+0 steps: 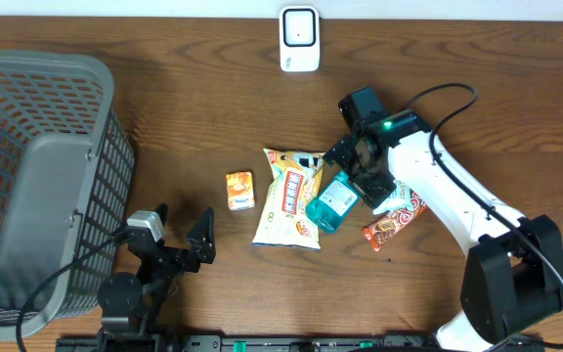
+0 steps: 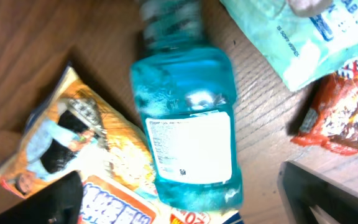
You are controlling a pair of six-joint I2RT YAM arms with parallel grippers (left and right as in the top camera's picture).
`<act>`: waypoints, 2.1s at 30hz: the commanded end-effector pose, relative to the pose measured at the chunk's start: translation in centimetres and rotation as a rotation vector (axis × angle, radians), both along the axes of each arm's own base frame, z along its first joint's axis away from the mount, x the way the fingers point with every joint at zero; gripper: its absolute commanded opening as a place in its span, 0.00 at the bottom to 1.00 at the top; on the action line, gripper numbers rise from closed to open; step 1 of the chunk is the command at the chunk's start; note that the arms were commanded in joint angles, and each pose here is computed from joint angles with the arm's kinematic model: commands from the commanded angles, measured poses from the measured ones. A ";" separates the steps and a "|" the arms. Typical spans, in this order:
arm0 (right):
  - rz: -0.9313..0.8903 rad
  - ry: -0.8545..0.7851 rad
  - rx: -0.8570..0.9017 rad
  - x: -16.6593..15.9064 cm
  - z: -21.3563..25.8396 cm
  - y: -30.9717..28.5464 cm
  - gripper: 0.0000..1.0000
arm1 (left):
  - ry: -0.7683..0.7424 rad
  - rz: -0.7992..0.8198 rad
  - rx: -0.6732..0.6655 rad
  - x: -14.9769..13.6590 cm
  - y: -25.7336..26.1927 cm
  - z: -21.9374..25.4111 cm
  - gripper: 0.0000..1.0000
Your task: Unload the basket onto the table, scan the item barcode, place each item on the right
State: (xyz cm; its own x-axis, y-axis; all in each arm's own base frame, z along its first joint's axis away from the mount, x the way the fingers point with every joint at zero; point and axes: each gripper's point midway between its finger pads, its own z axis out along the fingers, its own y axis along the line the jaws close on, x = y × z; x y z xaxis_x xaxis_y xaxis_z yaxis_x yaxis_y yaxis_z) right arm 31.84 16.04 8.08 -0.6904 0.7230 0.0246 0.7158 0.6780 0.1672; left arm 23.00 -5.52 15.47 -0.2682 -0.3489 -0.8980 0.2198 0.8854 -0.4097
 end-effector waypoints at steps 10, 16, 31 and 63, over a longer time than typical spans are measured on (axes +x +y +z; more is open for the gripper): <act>0.477 -0.101 -0.065 1.4 2.1 -0.8 0.99 | 0.044 0.007 -0.002 -0.1 0.1 -1.3 0.98; 0.461 -0.111 -0.153 2.0 1.7 -2.2 0.99 | 0.044 0.007 -0.002 -0.1 0.1 -1.3 0.98; 0.208 -0.162 -0.119 2.4 -4.3 -2.4 0.94 | 0.044 0.007 -0.002 -0.1 0.1 -1.3 0.98; 0.427 -0.290 -0.132 2.1 -7.1 -2.4 0.30 | 0.044 0.007 -0.002 -0.1 0.1 -1.3 0.98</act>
State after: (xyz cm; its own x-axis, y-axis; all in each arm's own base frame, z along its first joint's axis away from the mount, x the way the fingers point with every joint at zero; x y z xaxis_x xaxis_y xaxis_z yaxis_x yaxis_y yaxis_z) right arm 33.50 13.30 0.28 -0.8617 0.4388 -0.2548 0.3891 0.8937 0.2233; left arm 22.92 -5.49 14.97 -0.2864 -0.3488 -0.8924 0.2094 0.8861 -0.4135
